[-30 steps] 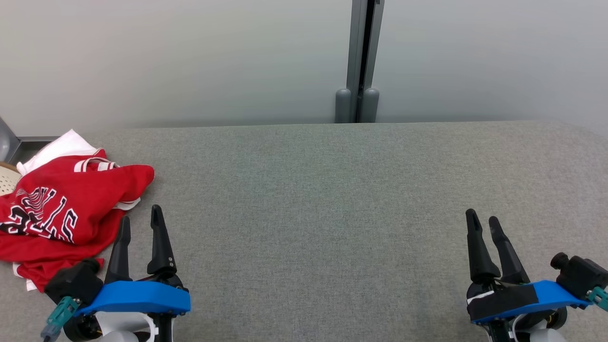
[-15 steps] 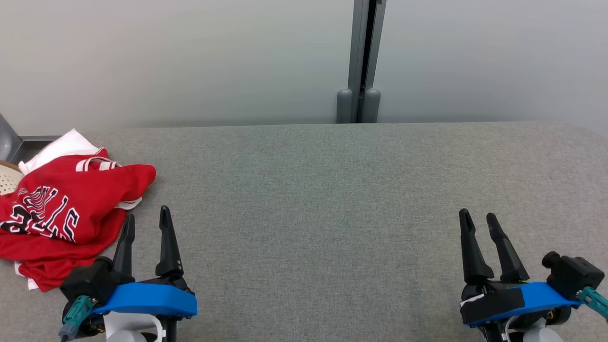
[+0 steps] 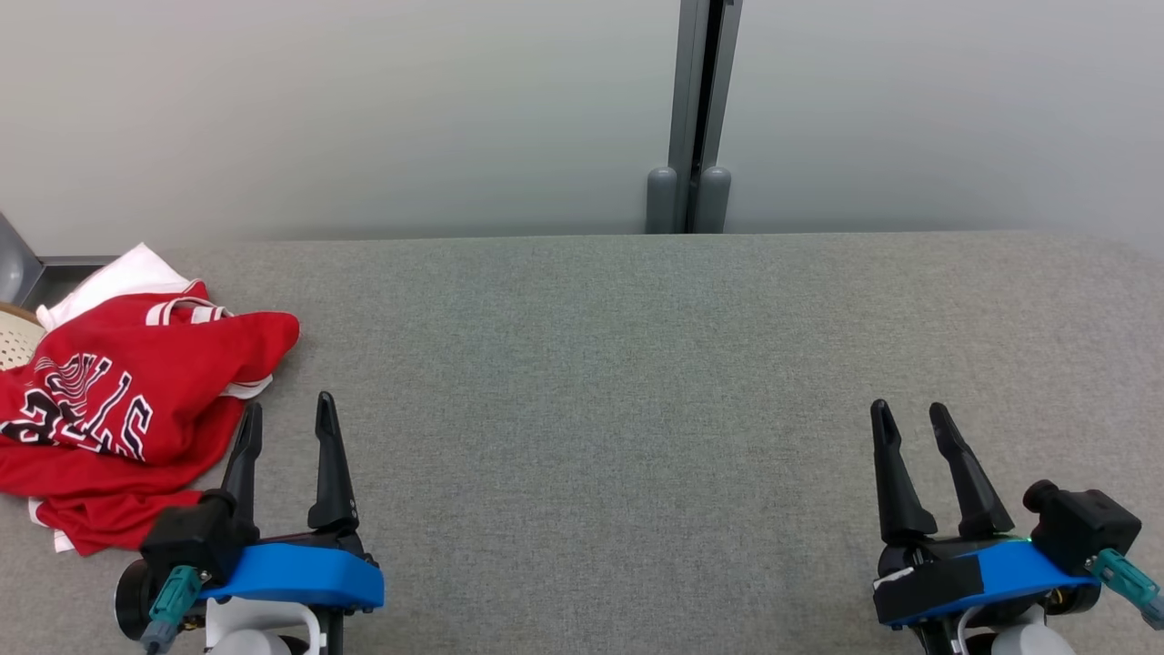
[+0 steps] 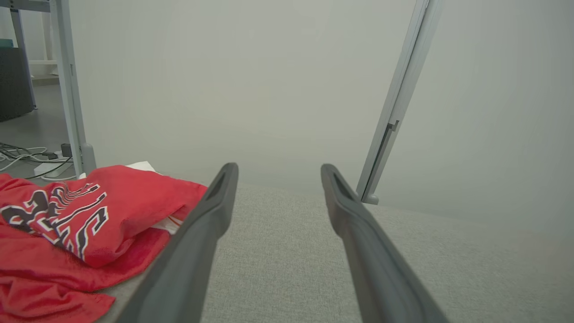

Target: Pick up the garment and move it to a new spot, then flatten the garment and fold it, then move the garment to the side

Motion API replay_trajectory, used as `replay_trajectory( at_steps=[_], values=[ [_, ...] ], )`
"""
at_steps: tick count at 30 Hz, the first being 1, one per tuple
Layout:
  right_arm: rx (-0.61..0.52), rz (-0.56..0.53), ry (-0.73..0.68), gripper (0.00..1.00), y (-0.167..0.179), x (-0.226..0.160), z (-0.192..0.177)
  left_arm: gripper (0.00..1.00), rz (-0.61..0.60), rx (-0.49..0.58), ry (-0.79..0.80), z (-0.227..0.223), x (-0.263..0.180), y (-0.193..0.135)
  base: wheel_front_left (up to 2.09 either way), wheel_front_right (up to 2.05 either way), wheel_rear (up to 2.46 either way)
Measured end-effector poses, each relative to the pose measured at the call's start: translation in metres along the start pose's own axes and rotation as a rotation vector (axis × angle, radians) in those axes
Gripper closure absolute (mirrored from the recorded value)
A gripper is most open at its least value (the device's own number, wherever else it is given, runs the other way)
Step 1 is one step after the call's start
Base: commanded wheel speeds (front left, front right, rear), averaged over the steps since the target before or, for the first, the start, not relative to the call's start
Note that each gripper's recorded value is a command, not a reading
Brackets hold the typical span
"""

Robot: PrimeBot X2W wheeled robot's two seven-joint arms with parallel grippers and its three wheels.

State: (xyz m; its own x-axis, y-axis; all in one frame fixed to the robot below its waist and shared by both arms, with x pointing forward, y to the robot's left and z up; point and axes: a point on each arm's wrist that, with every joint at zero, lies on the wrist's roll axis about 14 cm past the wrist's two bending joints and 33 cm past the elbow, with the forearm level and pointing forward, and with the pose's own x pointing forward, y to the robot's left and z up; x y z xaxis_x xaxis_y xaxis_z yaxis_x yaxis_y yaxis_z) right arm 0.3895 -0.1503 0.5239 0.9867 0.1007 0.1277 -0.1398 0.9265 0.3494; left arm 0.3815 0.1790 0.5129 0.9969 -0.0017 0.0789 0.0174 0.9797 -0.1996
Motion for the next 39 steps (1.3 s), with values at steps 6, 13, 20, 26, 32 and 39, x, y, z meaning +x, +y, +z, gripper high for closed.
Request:
replay_trajectory(
  at_steps=[6,13,20,26,32,39],
  values=[
    [-0.045,0.014,-0.006,0.0,0.0024,0.0024,0.0009,0.0,-0.014,0.039,-0.008,0.001,0.0018,-0.0031,0.0,0.0,0.0],
    [-0.092,0.032,-0.009,0.0,0.0056,0.0046,0.0008,0.0,-0.022,0.087,-0.012,0.0009,0.0025,-0.0039,0.0,0.0,0.0],
    [-0.127,0.044,-0.016,0.0,0.0077,0.0055,0.0014,0.0,-0.031,0.129,-0.016,0.0004,0.0023,-0.0046,0.0,0.0,0.0],
    [-0.129,0.041,-0.014,0.0,0.0065,0.0049,0.0011,0.0,-0.034,0.128,-0.011,-0.0015,0.0028,-0.0058,0.0,0.0,0.0],
    [-0.129,0.039,-0.012,0.0,0.0058,0.0052,0.0001,0.0,-0.032,0.124,-0.006,-0.003,0.0029,-0.0057,0.0,0.0,0.0],
    [-0.13,0.044,-0.01,0.0,0.0074,0.0057,-0.0007,0.0,-0.028,0.124,-0.004,-0.0033,0.0023,-0.0044,0.0,0.0,0.0]
  ],
)
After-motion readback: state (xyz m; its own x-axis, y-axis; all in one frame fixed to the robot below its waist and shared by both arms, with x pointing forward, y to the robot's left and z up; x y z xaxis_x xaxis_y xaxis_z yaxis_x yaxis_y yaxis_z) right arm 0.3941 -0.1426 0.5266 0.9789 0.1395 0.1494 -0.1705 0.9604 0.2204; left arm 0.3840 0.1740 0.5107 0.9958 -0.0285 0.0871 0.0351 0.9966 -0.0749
